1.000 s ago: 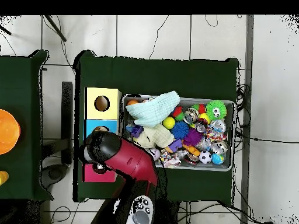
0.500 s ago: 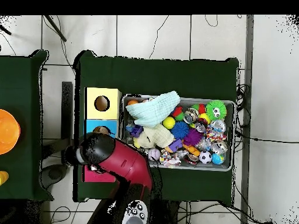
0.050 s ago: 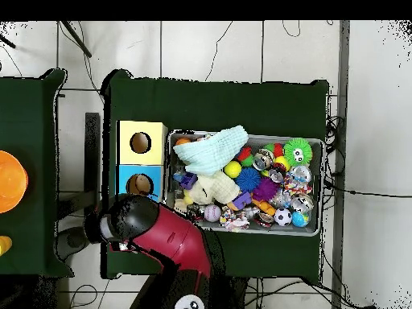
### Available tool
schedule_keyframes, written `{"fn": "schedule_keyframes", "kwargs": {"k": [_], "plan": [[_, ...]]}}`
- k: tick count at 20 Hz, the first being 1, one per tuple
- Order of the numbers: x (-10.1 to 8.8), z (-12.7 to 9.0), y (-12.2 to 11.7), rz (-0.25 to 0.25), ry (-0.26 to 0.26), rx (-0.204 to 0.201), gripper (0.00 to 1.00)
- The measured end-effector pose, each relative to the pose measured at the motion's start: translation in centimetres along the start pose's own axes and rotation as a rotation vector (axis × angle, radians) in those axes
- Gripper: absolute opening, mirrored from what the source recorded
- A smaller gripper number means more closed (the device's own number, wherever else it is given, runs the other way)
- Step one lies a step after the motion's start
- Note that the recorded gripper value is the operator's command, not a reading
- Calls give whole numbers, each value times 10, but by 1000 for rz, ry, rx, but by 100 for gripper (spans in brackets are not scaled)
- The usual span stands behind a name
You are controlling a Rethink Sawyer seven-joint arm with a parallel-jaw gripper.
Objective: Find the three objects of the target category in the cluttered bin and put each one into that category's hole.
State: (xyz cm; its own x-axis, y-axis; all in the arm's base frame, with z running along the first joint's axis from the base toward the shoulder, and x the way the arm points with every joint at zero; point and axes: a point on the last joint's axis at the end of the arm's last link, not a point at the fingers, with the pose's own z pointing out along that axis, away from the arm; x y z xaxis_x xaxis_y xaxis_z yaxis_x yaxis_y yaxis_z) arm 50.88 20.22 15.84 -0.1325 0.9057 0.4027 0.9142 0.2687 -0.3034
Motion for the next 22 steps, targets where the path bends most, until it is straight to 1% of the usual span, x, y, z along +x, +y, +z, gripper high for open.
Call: {"fn": "schedule_keyframes", "kwargs": {"k": [7, 14, 16, 17, 19, 20, 21, 22], "plan": [[1, 6, -19, 17, 14, 22, 0], [-1, 21, -30, 35, 25, 59, 0], [-3, 26, -32, 40, 27, 73, 0], [-5, 33, -32, 45, 28, 86, 0], [-7, 36, -33, 47, 25, 93, 0], [-10, 43, -34, 49, 19, 107, 0], [-12, 46, -35, 49, 15, 113, 0], [-15, 53, -36, 45, 0, 124, 0]]}}
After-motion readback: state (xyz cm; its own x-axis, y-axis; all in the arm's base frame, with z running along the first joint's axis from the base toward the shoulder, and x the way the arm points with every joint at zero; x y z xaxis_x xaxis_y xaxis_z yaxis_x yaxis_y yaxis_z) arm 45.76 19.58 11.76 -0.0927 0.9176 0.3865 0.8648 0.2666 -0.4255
